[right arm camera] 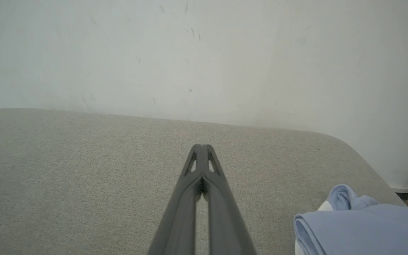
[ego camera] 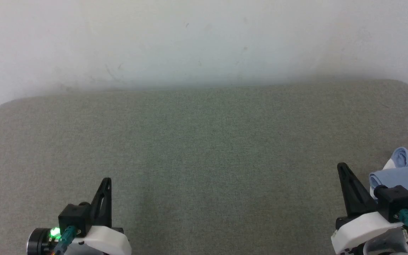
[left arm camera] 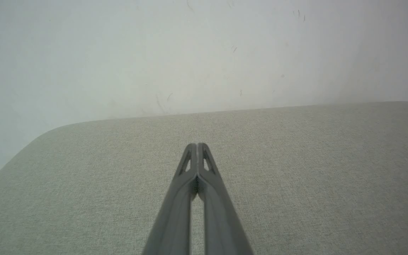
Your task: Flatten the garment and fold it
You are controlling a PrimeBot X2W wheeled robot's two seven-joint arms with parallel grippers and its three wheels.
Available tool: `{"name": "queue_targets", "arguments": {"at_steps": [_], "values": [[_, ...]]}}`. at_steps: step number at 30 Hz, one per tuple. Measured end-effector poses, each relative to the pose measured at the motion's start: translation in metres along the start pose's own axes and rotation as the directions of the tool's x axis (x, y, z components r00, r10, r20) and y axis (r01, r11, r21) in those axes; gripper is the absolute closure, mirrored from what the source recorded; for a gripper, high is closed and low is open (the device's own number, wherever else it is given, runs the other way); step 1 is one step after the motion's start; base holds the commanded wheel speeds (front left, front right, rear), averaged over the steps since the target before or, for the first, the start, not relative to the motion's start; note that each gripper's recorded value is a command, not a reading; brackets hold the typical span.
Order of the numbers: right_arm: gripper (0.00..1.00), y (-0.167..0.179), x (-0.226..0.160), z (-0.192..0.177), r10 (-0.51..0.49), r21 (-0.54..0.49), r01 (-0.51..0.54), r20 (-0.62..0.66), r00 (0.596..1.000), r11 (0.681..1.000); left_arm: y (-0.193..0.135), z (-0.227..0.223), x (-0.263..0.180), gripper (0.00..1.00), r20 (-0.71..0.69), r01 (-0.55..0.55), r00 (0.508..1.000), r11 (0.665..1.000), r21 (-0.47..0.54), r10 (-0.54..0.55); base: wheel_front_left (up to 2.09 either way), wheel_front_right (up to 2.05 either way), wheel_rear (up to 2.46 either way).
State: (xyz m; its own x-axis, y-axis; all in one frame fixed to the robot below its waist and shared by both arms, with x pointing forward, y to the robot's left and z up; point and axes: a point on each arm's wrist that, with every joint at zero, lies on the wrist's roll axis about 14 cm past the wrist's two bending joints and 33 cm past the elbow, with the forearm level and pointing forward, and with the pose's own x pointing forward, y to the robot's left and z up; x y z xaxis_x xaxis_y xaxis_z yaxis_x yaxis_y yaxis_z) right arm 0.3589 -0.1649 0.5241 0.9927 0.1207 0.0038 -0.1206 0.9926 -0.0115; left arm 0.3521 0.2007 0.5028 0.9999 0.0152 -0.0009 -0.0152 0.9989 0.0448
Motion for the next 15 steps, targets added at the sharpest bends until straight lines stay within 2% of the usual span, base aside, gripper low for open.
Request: {"name": "queue_targets", "arguments": {"at_steps": [15], "values": [[1.00, 0.0004, 0.0021, -0.0007, 0.001, -0.007, -0.001, -0.007, 1.000, 1.000, -0.0050, 0.0025, 0.0027, 1.00, -0.007, 0.004, 1.000, 1.000, -0.003, -0.004, 0.00, 0.00, 0.00]]}}
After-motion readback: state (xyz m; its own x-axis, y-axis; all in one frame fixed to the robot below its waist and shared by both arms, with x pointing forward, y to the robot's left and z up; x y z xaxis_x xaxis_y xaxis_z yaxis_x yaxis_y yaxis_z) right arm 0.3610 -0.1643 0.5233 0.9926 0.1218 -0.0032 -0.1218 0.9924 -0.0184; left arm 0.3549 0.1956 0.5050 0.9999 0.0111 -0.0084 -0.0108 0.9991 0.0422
